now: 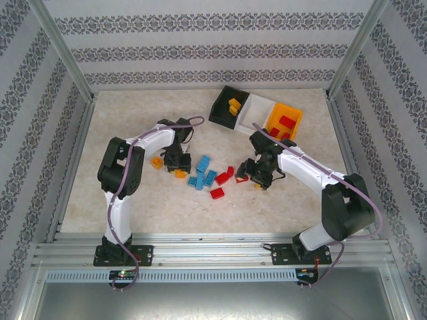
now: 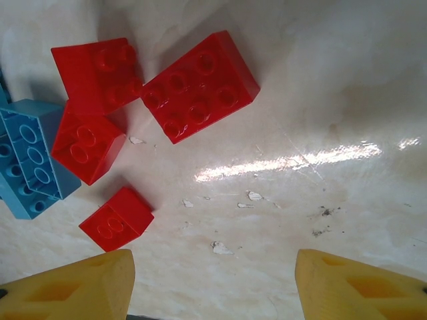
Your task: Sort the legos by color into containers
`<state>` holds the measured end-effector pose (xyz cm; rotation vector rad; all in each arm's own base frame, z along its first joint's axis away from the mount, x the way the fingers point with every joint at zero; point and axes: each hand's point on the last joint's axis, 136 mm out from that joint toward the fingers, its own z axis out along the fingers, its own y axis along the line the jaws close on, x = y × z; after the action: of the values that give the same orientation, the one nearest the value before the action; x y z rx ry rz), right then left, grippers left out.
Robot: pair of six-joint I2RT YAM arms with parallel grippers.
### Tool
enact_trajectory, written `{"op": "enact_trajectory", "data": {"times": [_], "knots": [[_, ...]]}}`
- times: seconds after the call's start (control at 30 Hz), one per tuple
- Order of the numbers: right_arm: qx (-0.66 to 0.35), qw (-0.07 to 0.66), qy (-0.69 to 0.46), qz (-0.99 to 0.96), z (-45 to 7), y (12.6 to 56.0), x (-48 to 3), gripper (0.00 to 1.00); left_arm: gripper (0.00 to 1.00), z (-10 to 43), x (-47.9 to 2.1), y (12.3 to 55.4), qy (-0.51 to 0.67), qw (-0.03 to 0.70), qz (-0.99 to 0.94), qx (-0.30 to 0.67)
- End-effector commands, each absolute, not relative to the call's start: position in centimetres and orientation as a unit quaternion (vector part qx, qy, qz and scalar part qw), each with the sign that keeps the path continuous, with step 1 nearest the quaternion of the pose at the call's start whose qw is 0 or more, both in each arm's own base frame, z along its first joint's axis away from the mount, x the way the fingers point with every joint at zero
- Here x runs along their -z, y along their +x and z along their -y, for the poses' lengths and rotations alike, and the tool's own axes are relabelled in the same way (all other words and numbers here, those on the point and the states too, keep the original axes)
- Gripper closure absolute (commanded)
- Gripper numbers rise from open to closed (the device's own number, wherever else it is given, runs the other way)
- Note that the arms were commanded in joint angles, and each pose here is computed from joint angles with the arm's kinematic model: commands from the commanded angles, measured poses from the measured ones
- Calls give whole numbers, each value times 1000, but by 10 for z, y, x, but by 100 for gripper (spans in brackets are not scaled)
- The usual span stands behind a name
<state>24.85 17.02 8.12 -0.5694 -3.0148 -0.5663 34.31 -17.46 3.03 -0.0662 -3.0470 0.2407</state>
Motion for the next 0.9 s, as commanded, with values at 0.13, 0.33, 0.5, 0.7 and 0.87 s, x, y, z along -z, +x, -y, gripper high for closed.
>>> {"op": "enact_trajectory", "data": {"times": [0.13, 0.33, 0.5, 0.7, 0.87], "knots": [[185, 11, -198, 962, -155, 241, -83, 34, 68, 233, -114, 420, 20, -49, 978, -199], [185, 0, -237, 954, -131, 224, -83, 34, 69, 306, -169, 514, 101, -109, 915, -375], [184, -21, -277, 943, -106, 204, -88, 34, 69, 339, -176, 587, 184, -150, 845, -480], [183, -39, -318, 930, -83, 185, -92, 34, 68, 339, -164, 627, 236, -183, 800, -520], [188, -42, -332, 923, -79, 181, -90, 34, 49, 339, -154, 636, 243, -184, 790, -532]]}}
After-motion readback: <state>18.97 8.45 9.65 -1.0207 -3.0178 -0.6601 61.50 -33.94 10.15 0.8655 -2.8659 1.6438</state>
